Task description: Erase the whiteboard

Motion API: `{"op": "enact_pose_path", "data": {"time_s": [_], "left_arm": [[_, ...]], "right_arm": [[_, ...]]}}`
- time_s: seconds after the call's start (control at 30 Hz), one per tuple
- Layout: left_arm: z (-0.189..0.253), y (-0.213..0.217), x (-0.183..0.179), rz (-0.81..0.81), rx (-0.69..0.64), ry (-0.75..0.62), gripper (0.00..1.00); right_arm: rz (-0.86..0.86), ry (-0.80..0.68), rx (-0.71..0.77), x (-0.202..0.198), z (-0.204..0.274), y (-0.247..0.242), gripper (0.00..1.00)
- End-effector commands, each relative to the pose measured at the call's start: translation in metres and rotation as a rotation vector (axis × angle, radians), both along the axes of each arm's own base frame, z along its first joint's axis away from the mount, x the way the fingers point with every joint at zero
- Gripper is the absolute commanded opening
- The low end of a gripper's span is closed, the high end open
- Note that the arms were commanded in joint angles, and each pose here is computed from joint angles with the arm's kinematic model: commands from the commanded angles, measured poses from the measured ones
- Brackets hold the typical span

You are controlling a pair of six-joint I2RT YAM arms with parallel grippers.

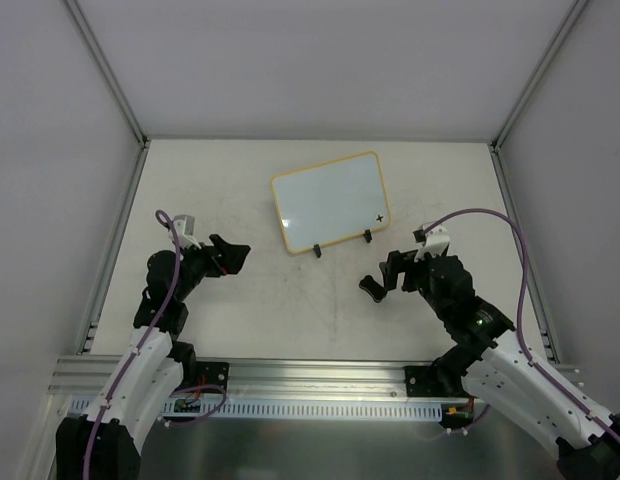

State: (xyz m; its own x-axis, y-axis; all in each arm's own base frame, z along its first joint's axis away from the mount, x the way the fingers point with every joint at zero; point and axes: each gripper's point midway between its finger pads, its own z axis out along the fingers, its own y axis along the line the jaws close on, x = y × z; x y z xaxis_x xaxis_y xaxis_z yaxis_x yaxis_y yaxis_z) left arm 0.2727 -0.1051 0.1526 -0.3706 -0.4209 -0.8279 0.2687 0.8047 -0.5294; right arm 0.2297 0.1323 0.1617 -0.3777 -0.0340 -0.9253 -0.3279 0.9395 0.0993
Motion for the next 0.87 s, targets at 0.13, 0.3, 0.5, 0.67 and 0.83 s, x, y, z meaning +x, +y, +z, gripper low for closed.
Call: {"op": "enact_pose_path", "data": {"time_s": [0.13,0.3,0.5,0.67,0.83], "left_arm": [[0.001,0.012,-0.007,0.039,0.088,-0.066,0.99],[0.0,0.011,-0.004,0.035,0.096,-0.048,0.99],[0.002,0.016,-0.004,0.064,0.101,-0.054,0.99],[0.002,0.015,-0.004,0.06,0.1,-0.055,0.99],[0.003,0.014,-0.005,0.051,0.095,-0.056,0.99]], "right_arm": [[-0.017,-0.107,0.056,0.011,0.026,0.003,0.89],[-0.017,-0.1,0.051,0.012,0.024,0.003,0.89],[-0.011,-0.119,0.061,0.009,0.03,0.002,0.89],[0.007,-0.127,0.077,0.006,0.034,0.004,0.91],[0.012,-0.111,0.078,0.006,0.034,0.006,0.94]]}}
